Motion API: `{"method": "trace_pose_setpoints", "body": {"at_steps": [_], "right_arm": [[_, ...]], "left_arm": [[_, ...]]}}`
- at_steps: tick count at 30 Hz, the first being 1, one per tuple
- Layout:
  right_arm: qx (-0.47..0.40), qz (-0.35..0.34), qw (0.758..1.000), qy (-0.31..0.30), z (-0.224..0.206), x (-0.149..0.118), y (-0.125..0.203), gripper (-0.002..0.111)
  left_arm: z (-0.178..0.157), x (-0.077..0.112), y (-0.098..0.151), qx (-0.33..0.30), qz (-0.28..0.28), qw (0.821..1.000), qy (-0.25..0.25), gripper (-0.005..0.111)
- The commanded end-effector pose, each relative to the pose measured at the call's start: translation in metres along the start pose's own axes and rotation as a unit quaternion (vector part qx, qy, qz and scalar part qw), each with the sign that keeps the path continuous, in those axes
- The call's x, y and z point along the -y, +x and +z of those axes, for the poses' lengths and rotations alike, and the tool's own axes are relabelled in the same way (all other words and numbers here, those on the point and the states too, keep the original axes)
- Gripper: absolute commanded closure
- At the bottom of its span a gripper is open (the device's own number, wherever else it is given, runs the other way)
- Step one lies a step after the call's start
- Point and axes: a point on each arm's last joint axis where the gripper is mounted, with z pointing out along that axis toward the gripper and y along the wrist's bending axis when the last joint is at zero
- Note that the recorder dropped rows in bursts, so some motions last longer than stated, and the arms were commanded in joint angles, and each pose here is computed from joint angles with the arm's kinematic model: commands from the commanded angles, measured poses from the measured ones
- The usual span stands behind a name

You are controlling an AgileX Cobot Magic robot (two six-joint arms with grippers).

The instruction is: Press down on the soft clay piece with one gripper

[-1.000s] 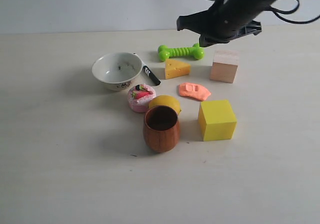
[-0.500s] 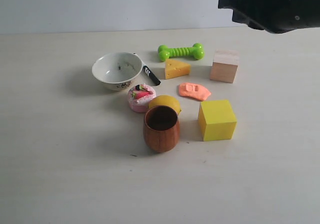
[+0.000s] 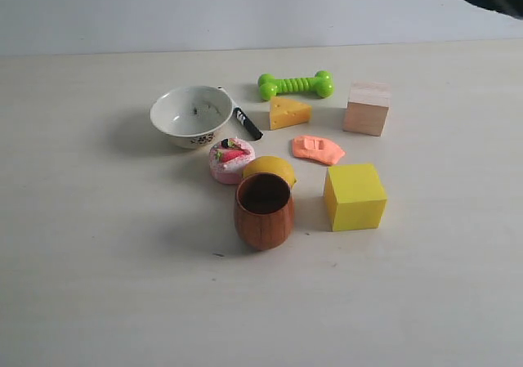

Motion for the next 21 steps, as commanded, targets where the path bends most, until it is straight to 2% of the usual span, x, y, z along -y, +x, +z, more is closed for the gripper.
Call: {"method": "trace_pose_setpoints", "body": {"at_steps": [1, 2, 8, 12, 15, 21], "right_arm": [[0.020, -0.034, 0.999, 0.002, -0.011, 0.000, -0.003, 0.108], [0.029, -0.062, 0.998, 0.009, -0.013, 0.001, -0.004, 0.108], [0.010, -0.132, 0.990, 0.048, -0.024, 0.007, -0.002, 0.108], [0.014, -0.115, 0.989, 0.093, -0.046, 0.024, -0.005, 0.108], [0.050, -0.094, 0.986, 0.126, -0.071, 0.035, -0.008, 0.108], [0.108, -0.084, 0.972, 0.193, -0.113, 0.053, 0.011, 0.108]], "left_arm": [[-0.001, 0.000, -0.002, 0.011, -0.005, 1.000, 0.003, 0.107], [-0.001, 0.000, -0.002, 0.011, -0.005, 1.000, 0.003, 0.107], [-0.001, 0.000, -0.002, 0.011, -0.005, 1.000, 0.003, 0.107], [-0.001, 0.000, -0.002, 0.011, -0.005, 1.000, 0.003, 0.107], [-0.001, 0.000, -0.002, 0.011, -0.005, 1.000, 0.003, 0.107], [-0.001, 0.000, -0.002, 0.011, -0.005, 1.000, 0.003, 0.107]]}}
